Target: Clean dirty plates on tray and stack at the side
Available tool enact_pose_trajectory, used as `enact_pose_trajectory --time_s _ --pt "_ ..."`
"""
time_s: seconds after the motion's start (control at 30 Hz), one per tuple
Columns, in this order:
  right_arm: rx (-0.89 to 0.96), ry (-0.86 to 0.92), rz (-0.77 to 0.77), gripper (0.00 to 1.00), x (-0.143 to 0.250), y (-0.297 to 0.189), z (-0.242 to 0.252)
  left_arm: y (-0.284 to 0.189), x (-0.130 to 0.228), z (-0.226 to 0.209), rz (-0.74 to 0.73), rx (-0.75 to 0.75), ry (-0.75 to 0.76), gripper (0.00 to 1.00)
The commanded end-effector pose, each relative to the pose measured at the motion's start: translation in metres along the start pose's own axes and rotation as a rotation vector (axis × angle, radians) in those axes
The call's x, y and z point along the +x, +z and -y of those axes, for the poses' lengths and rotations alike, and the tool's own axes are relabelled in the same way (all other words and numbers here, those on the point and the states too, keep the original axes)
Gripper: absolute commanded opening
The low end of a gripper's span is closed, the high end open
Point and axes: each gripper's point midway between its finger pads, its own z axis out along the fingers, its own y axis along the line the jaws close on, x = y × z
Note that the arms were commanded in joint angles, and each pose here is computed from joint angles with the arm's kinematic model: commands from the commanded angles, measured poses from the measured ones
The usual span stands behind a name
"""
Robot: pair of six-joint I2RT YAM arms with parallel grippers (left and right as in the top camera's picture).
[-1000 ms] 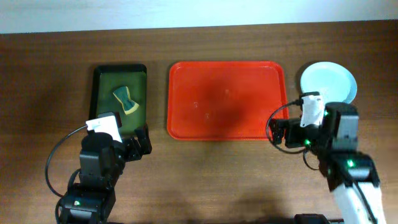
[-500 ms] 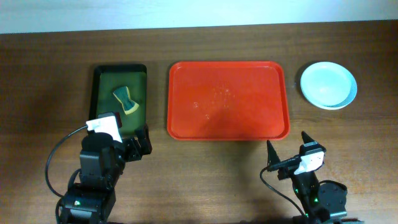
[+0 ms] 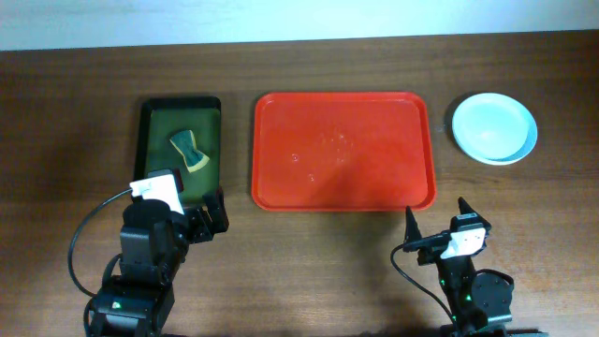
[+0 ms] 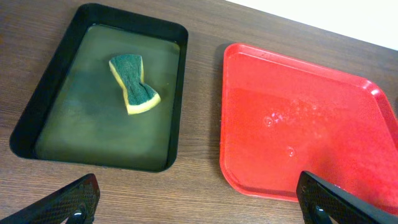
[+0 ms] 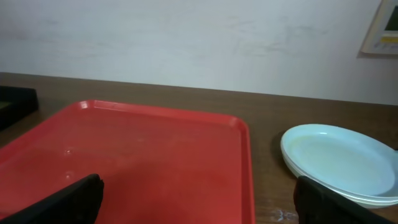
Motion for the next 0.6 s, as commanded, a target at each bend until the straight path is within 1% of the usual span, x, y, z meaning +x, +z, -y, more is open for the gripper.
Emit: enact_pose_trajectory --time_s 0.0,0.37,0.43,0.47,0.53,0.57 --pt "0.015 0.001 -0.005 0.98 0.003 0.000 0.003 0.000 0.001 -0.001 0.003 -0.006 -0.009 1.00" --pt "0.015 0.002 -0.005 0.98 0.003 0.000 0.003 0.000 0.001 -0.001 0.003 -0.006 -0.009 0.99" --pt "0.015 0.002 -0.004 0.98 0.003 0.000 0.003 -0.001 0.018 -0.008 -0.069 -0.031 -0.007 0.99" --pt "0.015 0.002 -0.005 0.98 0.003 0.000 0.003 -0.002 0.023 -0.022 -0.084 -0.110 0.000 0.99" --pt "0.015 0.002 -0.005 0.98 0.003 0.000 0.003 -0.003 0.025 -0.021 -0.086 -0.103 0.001 1.00" --pt "0.015 0.002 -0.005 0.98 0.003 0.000 0.003 -0.004 0.030 -0.010 -0.105 -0.023 0.123 1.00"
